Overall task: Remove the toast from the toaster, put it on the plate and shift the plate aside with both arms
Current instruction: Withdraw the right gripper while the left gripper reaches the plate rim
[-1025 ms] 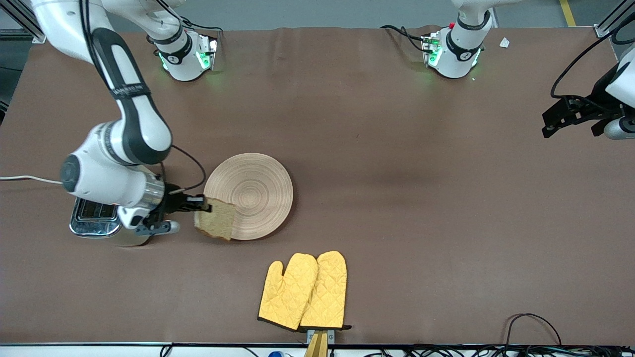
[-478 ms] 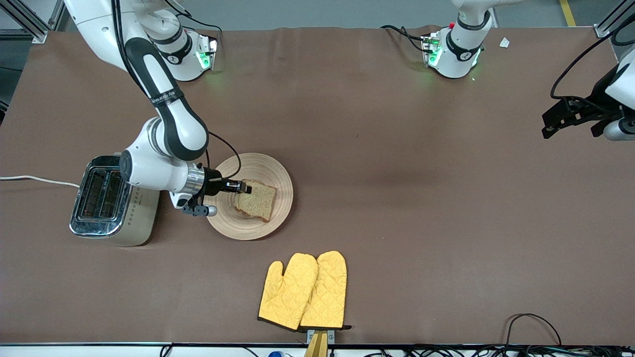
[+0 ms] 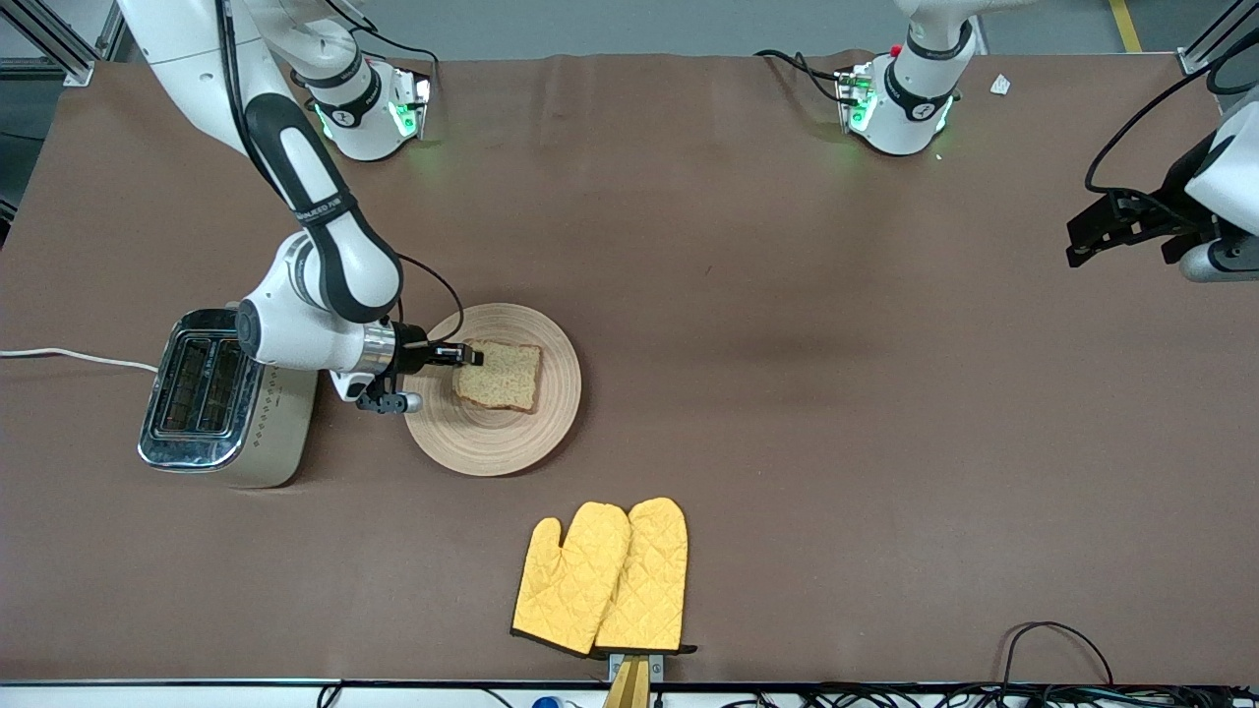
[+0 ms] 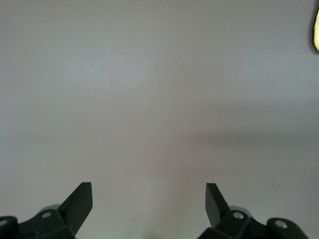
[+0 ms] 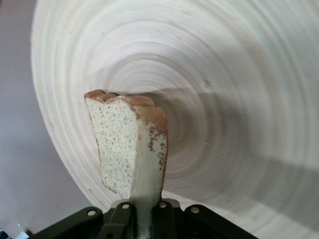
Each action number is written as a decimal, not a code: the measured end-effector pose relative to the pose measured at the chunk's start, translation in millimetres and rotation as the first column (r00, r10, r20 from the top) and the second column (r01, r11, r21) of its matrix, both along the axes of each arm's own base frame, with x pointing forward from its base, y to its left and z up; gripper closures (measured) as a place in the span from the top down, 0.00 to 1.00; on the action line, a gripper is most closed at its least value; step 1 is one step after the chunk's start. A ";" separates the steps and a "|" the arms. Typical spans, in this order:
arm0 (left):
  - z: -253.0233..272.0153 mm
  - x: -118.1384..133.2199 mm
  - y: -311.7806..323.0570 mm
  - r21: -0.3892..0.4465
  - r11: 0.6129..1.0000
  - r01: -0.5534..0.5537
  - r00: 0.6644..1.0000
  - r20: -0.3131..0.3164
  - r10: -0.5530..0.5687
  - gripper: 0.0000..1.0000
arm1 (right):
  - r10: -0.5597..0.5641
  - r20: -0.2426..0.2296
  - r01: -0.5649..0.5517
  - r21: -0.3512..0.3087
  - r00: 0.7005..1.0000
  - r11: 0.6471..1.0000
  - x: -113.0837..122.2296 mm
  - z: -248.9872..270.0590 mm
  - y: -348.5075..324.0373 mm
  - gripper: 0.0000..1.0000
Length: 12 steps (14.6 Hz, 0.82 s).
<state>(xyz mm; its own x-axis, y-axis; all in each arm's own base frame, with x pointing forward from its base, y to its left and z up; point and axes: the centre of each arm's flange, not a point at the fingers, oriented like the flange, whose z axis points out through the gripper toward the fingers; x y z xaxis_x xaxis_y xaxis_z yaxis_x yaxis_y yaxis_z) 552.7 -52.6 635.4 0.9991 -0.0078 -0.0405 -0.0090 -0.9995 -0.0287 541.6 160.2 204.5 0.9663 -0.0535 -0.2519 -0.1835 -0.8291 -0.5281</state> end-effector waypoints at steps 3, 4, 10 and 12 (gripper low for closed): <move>-27.3 3.6 -16.3 -0.137 0.991 0.002 0.995 -0.098 -0.015 1.00 | -0.013 0.001 0.013 -0.005 1.000 1.000 1.5 -1.8 -13.7 0.30; -44.3 9.6 -24.1 -0.188 0.982 0.000 0.991 -0.134 -0.025 1.00 | -0.015 0.004 0.015 -0.009 1.000 1.000 2.5 -1.7 -18.1 0.42; -193.6 67.6 -104.0 -0.484 0.871 -0.080 0.954 -0.289 -0.073 1.00 | 0.109 0.041 -0.103 -0.137 0.993 0.985 9.4 19.1 -62.8 1.00; -254.2 82.3 -140.3 -0.561 0.816 -0.144 0.945 -0.323 -0.056 1.00 | 0.192 0.073 -0.174 -0.206 0.979 0.963 15.6 51.5 -73.9 1.00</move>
